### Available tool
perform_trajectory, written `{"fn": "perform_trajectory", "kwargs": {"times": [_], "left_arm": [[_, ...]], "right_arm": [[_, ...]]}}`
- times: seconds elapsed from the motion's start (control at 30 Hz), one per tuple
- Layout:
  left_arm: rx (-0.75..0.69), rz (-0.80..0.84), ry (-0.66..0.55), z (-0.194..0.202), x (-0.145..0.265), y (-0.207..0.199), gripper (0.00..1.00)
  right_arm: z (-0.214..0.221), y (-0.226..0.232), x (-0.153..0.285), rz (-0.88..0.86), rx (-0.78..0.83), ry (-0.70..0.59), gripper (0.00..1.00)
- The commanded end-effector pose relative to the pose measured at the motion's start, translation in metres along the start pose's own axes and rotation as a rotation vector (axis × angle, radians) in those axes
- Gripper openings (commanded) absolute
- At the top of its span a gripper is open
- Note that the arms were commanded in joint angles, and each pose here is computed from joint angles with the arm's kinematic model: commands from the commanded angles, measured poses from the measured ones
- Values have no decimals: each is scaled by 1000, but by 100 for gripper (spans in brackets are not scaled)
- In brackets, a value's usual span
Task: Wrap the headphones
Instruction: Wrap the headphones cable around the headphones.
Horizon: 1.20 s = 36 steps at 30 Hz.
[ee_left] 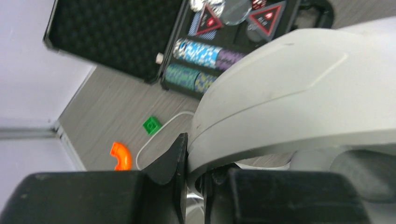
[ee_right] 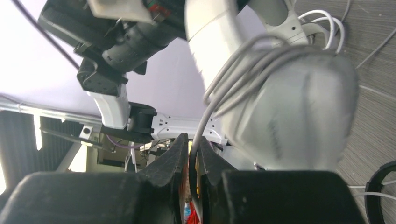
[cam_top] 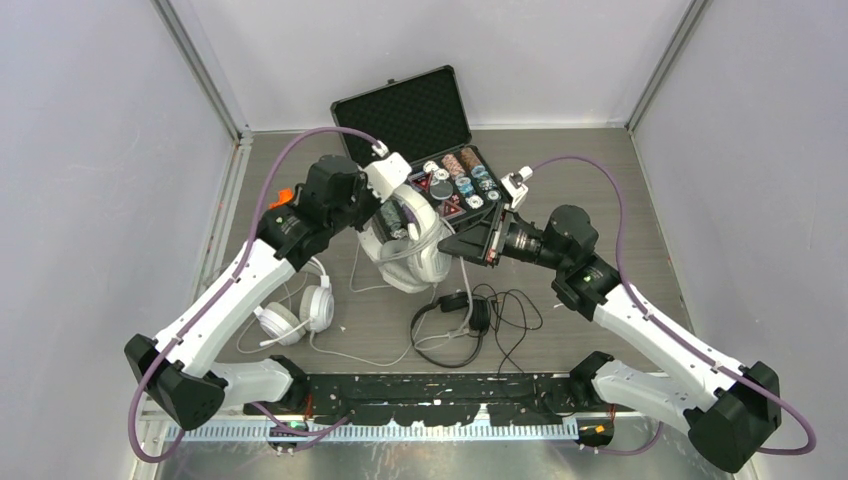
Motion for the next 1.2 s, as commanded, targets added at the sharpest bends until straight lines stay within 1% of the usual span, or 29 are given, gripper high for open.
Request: {"fn": "perform_trajectory", "kwargs": {"times": [0.0,0.17,0.3,0.43,0.53,0.77,0.93,1.17], "left_arm": [[205,-198,-49,-14,22,23,0],[338,-216,-97,-17,33,22,0],[456,-199,-128,-20,36,17,0],[570,-185,-153,-22,38,12,0],[640,-198,-171,-22,41,11,0],[742,-265,-213,-22,44,17,0],[793,-319,-234,-26,48,23,0],[904,-295,-228,-34,45,18,0]], "right_arm": [[-13,40,5,-153,118,-36,19],[-14,38,-1,-124,139,-48,21],[-12,30,-14,-88,167,-50,22],[-16,16,-27,-29,203,-80,22],[-17,16,-33,-10,241,-88,22],[-8,24,-46,74,370,-105,23],[1,23,-57,96,433,-98,19],[6,6,-73,163,506,-92,19]]}}
Point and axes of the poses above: each gripper's point midway between its finger pads, its own x axis back along the fingers, its own y axis along the line the jaws close on, z = x × y, the point moved 6 cm from there along x, back along the fingers, and after that the axes turned 13 degrees about x, right-handed, at the moved point
